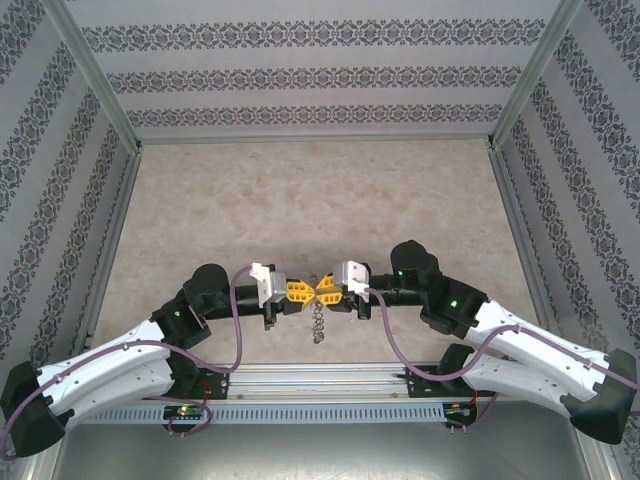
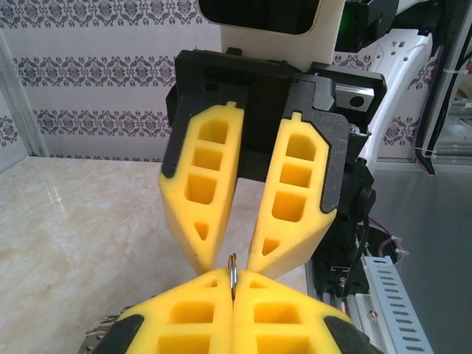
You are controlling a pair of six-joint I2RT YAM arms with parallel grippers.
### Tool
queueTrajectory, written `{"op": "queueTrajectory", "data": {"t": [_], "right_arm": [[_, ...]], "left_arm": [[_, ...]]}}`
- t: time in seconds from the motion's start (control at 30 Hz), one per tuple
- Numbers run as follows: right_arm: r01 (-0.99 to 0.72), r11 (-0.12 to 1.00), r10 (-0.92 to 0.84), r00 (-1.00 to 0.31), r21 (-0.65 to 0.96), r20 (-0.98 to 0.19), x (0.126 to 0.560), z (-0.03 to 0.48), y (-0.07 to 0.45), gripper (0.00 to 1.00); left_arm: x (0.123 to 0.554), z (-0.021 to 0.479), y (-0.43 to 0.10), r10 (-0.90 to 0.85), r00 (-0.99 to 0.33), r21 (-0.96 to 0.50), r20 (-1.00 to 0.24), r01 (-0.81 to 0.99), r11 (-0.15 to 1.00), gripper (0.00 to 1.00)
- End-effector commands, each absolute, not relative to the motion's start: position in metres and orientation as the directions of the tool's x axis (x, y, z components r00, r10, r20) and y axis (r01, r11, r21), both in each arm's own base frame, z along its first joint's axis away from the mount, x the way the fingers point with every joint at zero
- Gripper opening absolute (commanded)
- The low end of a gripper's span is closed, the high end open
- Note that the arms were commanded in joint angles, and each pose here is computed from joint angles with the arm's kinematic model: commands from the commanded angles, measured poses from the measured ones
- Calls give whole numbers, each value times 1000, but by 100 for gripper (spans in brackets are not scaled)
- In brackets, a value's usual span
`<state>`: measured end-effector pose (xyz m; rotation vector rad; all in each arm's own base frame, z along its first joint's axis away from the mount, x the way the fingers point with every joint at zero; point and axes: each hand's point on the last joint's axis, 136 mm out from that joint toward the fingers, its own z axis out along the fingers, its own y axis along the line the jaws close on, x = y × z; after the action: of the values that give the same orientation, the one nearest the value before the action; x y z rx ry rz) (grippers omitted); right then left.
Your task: Put the keys on the keyring
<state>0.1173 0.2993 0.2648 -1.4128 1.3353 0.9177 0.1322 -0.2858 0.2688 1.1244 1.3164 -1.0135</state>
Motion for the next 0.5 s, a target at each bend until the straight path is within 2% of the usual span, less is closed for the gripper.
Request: {"op": "queueTrajectory", "data": {"t": [0.0, 0.1, 0.23, 0.37, 0.47], "right_arm": [[-988, 40, -247, 133, -147, -960, 118, 271, 303, 10], [-988, 51, -266, 127, -146, -956, 121, 266, 303, 0], [-984, 77, -305, 132, -163, -943, 127, 265, 300, 0], [-971, 119, -351, 154, -207, -924, 135, 266, 294, 0], [-965, 138, -387, 155, -224, -909, 141, 265, 293, 0]], "left_arm": [[126, 294, -286, -14, 83, 79, -996, 984, 161, 0], [126, 294, -286, -12, 85, 82, -996, 983, 164, 0], [139, 285, -281, 84, 85, 103, -993, 965, 241, 0], [156, 264, -273, 266, 39, 125, -963, 940, 316, 16], [160, 257, -276, 304, 11, 114, -953, 939, 324, 20]]}}
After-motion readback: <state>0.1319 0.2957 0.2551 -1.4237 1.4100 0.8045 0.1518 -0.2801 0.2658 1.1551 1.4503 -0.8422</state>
